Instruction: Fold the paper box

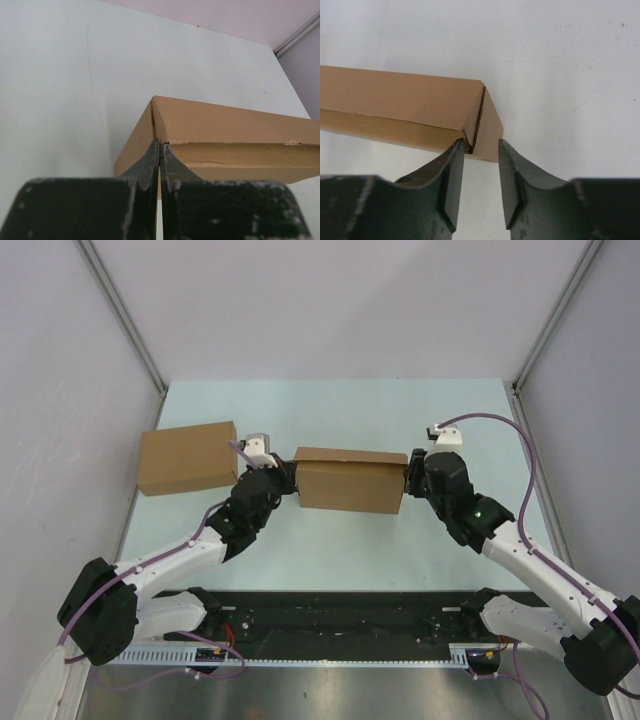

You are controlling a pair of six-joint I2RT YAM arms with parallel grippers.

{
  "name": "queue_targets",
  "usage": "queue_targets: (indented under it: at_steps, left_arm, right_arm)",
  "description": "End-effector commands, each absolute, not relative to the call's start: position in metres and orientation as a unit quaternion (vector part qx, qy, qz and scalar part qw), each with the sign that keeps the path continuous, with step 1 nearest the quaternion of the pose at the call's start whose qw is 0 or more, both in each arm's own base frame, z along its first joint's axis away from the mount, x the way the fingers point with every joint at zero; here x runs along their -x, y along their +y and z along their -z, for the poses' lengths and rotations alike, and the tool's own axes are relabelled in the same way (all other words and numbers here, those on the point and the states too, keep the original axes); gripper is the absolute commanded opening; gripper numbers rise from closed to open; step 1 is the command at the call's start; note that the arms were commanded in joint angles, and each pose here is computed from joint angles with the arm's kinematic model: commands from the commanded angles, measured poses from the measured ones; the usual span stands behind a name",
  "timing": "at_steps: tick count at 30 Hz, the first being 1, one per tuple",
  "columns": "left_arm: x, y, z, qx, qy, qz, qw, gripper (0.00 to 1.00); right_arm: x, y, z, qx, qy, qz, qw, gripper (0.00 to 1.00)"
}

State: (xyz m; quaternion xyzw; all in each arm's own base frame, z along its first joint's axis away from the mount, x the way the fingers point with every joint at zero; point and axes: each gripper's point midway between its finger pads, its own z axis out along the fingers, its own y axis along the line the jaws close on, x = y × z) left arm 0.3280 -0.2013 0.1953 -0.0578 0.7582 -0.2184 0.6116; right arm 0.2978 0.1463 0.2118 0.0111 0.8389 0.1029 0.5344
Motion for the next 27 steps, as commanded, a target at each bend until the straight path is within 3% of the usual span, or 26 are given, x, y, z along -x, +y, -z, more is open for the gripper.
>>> queue_targets:
  at_steps: [1,8,16,27]
  left_arm:
    - [-0.321,-0.187,-0.152,0.049,0.808,0.159,0.565,0.00]
    - [-0.322,-0.187,-0.158,0.048,0.806,0.159,0.567,0.00]
    - [-0.322,-0.190,-0.157,0.046,0.807,0.164,0.565,0.00]
    - [-0.323,-0.191,-0.159,0.042,0.807,0.164,0.566,0.00]
  right_arm:
    - [-0.304,0.149,-0.246,-0.018,0.815,-0.120,0.567,0.43]
    - [-0.299,0.149,-0.255,-0.016,0.809,-0.130,0.572,0.44]
    - [-0.304,0.151,-0.254,-0.012,0.808,-0.128,0.575,0.24]
    - [-0.308,0.155,-0.255,-0.009,0.808,-0.132,0.574,0.35]
